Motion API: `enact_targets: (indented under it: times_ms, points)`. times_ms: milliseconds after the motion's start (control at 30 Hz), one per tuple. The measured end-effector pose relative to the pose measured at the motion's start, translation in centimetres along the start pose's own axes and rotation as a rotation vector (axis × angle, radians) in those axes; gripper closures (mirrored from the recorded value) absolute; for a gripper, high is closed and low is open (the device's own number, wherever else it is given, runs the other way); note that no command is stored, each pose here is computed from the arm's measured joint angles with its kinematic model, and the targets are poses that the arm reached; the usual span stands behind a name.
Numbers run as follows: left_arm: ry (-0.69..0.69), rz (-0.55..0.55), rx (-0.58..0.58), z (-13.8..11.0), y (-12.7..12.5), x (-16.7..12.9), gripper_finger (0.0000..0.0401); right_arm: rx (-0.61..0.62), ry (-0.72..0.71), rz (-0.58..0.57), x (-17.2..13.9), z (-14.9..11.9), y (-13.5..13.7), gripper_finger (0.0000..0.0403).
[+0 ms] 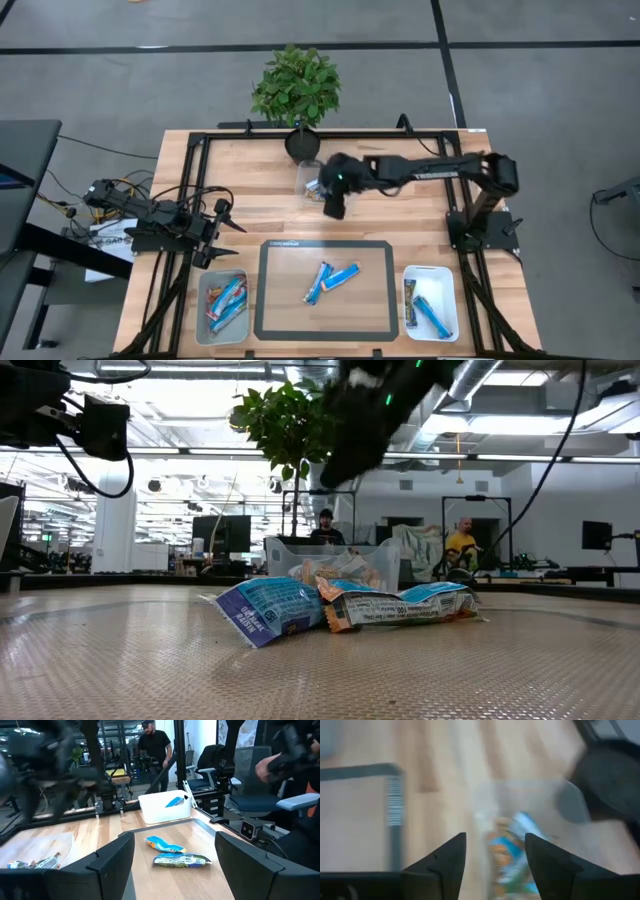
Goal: Pick and place Granola Bars by type
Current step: Put the orange granola bar into transparent bin
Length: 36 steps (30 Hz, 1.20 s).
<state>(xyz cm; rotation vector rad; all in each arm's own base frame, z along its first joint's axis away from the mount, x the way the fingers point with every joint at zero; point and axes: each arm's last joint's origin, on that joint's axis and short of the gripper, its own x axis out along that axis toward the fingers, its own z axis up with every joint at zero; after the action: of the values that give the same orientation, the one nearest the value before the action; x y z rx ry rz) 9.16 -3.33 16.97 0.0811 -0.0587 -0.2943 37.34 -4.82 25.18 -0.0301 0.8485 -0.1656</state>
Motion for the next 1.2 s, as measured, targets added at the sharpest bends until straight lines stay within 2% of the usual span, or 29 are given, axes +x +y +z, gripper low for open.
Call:
enact_targets:
  times_ms: [267, 400, 533, 700, 833, 1200]
  points:
    - [0.000, 0.000, -0.003, 0.0, 0.0, 0.0, 0.0131, -0.186, -0.054, 0.172, -3.2, 0.0, 9.2, 0.0217]
    - [0.000, 0.000, -0.008, 0.0, 0.0, 0.0, 0.0131, -0.284, -0.001, 0.245, -3.7, -1.4, 13.3, 0.0226]
    - [0.000, 0.000, 0.002, 0.0, 0.0, 0.0, 0.0131, -0.339, 0.060, 0.295, -4.4, -2.8, 16.2, 0.0232]
    - [0.000, 0.000, -0.001, 0.0, 0.0, 0.0, 0.0131, -0.398, 0.152, 0.321, -5.0, -4.7, 18.5, 0.0234]
    - [0.000, 0.000, -0.004, 0.0, 0.0, 0.0, 0.0131, -0.451, 0.253, 0.305, -4.0, -6.3, 19.5, 0.0232]
    - [0.001, 0.000, 0.001, 0.0, 0.0, 0.0, 0.0131, -0.573, 0.289, 0.235, 0.0, -8.1, 20.8, 0.0232]
